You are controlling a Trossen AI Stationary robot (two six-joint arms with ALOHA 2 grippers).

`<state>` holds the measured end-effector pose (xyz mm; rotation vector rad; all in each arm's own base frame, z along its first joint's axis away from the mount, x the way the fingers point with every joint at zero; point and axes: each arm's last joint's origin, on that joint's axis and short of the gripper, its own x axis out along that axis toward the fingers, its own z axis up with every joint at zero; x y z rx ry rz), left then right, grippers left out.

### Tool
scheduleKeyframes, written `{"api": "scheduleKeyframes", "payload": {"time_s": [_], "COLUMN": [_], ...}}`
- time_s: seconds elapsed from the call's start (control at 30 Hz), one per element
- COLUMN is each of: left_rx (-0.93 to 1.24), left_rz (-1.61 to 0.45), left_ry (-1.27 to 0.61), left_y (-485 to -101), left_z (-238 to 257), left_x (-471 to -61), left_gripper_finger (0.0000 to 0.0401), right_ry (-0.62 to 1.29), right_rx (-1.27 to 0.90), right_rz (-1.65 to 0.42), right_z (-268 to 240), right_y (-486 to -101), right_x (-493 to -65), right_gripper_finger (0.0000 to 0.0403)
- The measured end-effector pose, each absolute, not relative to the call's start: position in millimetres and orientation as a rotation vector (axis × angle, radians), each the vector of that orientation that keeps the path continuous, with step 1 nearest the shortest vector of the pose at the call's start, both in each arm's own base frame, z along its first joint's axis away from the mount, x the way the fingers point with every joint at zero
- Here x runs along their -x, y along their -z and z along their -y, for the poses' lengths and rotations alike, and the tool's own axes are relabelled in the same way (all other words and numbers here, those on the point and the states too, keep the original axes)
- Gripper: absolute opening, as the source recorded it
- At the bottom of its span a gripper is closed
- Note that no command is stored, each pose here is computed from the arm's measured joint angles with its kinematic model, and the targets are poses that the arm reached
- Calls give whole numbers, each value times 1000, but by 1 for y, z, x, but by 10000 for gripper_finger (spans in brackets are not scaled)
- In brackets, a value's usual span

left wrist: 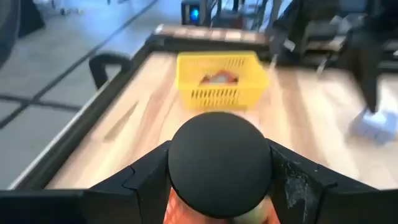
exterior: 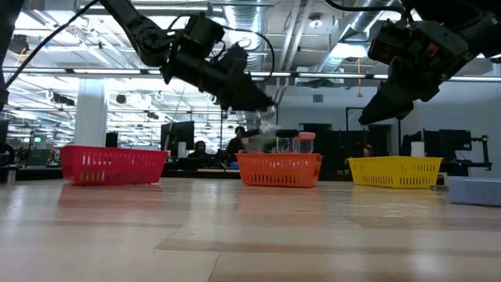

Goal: Pick & Place Office items
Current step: Put the black hourglass into the yellow basket

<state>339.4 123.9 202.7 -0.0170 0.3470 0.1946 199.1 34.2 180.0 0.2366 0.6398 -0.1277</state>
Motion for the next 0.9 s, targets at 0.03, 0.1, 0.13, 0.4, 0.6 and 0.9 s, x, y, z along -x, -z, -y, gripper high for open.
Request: {"api": "scheduleKeyframes", "payload": {"time_s": [0.03, 0.1, 0.13, 0.4, 0.6, 0.9], "left_rx": [16, 13, 12, -9, -5, 16], "left_rz": [-335, -318, -313, -244, -254, -345], "left_ry": [-192, -192, -192, -199, -214, -275], "left_y": [-206, -212, -214, -238, -234, -206], "left_z": [-124, -123, -123, -121, -123, -136], "left_x": [-339, -338, -338, -328, -329, -334], "left_gripper_finger": [214, 208, 206, 215, 206, 205], "right_ry": [128, 130, 131, 131, 130, 129], "right_rx": [-236, -235, -235, -234, -234, -234], "right_rz": [-643, -651, -654, -657, -656, -656], "right_z": [-34, -34, -34, -34, -34, -34], "right_y": [-180, -179, -179, -179, -179, -179], "right_x": [-199, -198, -198, -198, -198, -198], "right_gripper_finger": [120, 120, 120, 120, 120, 120]}}
